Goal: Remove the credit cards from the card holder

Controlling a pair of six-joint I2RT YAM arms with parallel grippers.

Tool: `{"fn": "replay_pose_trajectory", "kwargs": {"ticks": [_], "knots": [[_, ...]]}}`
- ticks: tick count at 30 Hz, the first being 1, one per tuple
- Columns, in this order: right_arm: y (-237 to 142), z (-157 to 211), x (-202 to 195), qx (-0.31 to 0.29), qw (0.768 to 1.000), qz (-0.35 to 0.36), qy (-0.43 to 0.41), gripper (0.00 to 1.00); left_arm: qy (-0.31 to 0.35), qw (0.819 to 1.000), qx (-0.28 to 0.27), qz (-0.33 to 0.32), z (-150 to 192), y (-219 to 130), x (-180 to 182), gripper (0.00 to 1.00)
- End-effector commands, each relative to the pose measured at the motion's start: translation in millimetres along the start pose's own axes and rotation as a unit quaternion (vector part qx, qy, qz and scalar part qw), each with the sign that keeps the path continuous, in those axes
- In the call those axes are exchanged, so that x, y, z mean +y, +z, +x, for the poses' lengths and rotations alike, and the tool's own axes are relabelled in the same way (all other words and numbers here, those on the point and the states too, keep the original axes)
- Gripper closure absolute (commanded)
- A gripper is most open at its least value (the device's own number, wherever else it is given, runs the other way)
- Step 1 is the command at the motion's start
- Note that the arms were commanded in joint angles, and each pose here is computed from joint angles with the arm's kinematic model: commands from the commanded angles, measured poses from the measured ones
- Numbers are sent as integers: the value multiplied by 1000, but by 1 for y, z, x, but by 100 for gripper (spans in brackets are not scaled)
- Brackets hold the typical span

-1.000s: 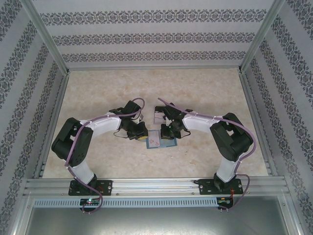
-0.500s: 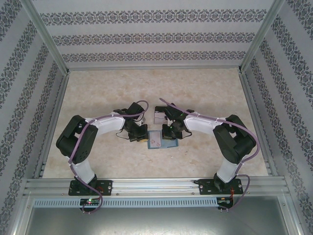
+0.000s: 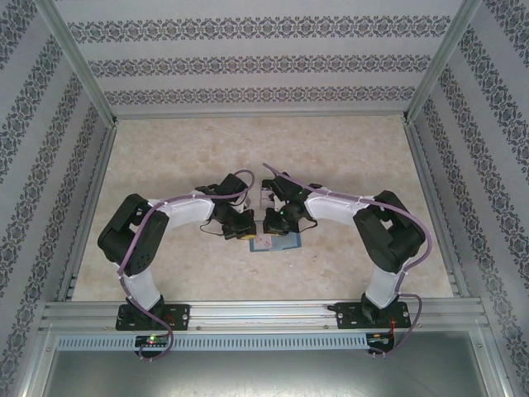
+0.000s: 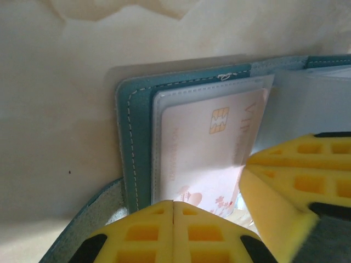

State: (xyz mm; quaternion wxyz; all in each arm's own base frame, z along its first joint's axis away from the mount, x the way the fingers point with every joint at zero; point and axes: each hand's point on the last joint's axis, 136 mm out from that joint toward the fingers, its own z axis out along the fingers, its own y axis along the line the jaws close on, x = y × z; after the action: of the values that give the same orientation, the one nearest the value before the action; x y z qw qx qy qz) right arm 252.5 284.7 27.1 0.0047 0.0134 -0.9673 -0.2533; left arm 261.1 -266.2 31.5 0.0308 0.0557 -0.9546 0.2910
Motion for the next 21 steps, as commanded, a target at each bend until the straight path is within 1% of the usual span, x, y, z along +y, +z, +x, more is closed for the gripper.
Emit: {"fn": "replay_pose_trajectory", "kwargs": {"ticks": [1,6,11,21], "knots": [[5,-1,6,6,1000,-5,-3,85,3,1000,5,10,-2,4,-9,100],[9,2,-4,12,1000,15,0,83,2,1000,8,5,-1,5,-7,100],[5,3,-7,7,1000,28,-3,80,2,1000,8,1,-1,6,-5,100],[-2,2,-7,1,1000,30,-6,77,-6,999,16,-41,1,12,14,100]]}}
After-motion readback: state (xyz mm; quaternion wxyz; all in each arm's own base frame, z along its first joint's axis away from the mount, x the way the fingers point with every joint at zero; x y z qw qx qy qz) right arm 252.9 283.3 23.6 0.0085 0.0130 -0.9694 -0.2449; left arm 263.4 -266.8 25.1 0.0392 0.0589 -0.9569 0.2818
